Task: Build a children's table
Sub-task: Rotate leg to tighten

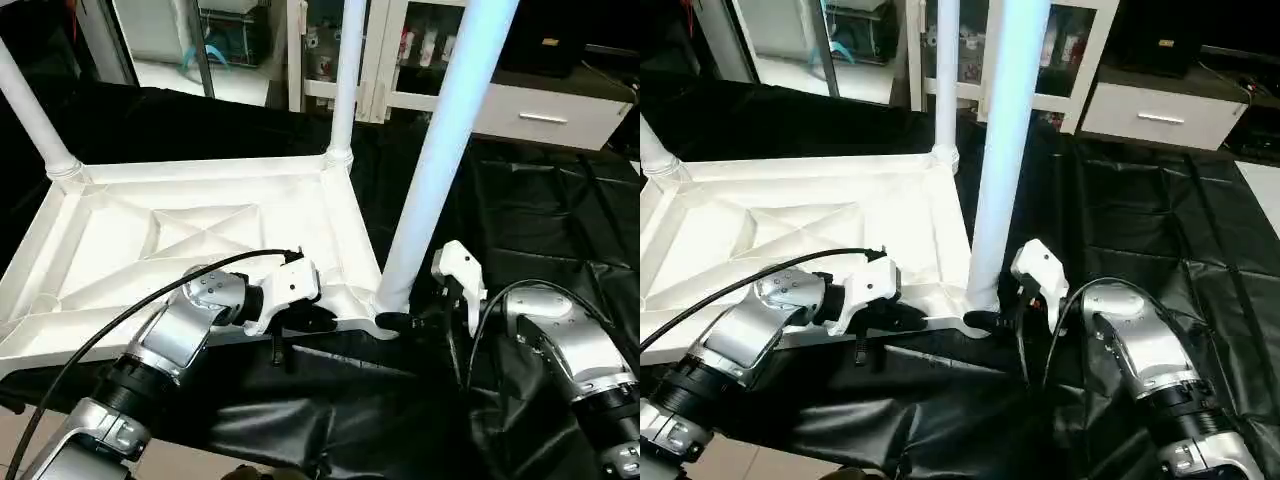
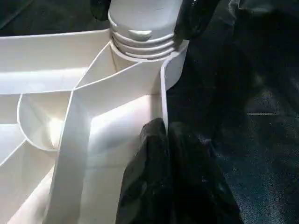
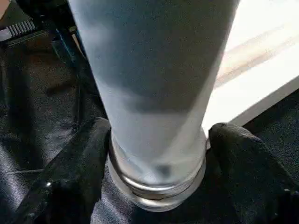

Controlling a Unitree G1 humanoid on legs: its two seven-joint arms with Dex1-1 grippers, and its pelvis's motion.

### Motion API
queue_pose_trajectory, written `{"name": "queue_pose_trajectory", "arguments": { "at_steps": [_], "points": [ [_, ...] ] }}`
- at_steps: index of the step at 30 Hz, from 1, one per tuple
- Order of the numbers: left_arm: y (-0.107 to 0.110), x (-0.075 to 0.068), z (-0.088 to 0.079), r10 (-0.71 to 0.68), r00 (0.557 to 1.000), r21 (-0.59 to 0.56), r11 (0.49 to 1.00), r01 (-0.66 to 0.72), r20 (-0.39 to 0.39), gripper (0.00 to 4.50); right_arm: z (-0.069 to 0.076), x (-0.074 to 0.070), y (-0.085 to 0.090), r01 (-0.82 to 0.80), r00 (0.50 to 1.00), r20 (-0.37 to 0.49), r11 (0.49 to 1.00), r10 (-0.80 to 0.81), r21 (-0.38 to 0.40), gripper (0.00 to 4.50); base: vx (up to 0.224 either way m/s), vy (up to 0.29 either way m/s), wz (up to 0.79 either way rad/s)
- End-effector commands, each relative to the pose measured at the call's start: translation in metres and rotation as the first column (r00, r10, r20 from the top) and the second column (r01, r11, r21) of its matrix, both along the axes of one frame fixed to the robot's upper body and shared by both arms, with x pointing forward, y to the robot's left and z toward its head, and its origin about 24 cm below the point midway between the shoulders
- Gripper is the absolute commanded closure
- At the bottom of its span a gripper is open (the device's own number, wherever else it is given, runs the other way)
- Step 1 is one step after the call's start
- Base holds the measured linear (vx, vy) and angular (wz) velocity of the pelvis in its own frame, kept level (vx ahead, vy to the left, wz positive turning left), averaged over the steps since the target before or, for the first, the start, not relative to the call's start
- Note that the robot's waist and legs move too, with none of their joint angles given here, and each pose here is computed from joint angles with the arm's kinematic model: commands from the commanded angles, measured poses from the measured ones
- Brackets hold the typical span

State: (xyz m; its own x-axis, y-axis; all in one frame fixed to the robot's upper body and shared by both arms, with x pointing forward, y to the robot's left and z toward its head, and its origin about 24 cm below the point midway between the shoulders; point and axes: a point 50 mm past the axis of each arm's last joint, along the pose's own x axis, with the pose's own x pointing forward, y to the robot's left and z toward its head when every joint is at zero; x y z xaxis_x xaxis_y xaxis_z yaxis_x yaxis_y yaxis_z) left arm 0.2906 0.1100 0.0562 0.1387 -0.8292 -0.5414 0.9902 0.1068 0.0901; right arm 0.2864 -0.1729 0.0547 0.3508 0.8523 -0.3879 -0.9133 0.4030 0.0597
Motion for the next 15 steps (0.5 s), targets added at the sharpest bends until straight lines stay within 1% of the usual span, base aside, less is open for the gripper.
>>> {"name": "queue_pose_trajectory", "arguments": {
  "at_steps": [1, 2, 7, 15],
  "points": [
    [-0.0026, -0.0085, -0.0078, -0.048, 0.998, 0.035, 0.998, 0.049, -0.037, 4.50, 0.0032, 0.0038, -0.0028, 0.005, 1.000, 0.013, 1.000, -0.004, -0.009, 1.27, 0.000, 0.000, 0.00],
    [-0.0025, -0.0086, -0.0079, -0.047, 0.998, 0.036, 0.998, 0.049, -0.038, 4.50, 0.0029, 0.0036, -0.0028, 0.001, 1.000, 0.012, 1.000, -0.001, -0.008, 1.31, 0.000, 0.000, 0.00],
    [-0.0024, -0.0089, -0.0084, -0.049, 0.998, 0.041, 0.998, 0.051, -0.042, 4.50, 0.0014, 0.0027, -0.0021, -0.008, 1.000, 0.008, 1.000, 0.008, -0.001, 1.78, 0.000, 0.000, 0.00],
    [-0.0012, -0.0089, -0.0092, -0.047, 0.998, 0.049, 0.998, 0.050, -0.051, 4.50, -0.0007, 0.0015, 0.0002, -0.015, 1.000, 0.000, 1.000, 0.015, 0.017, 1.85, 0.000, 0.000, 0.00]
  ]
}}
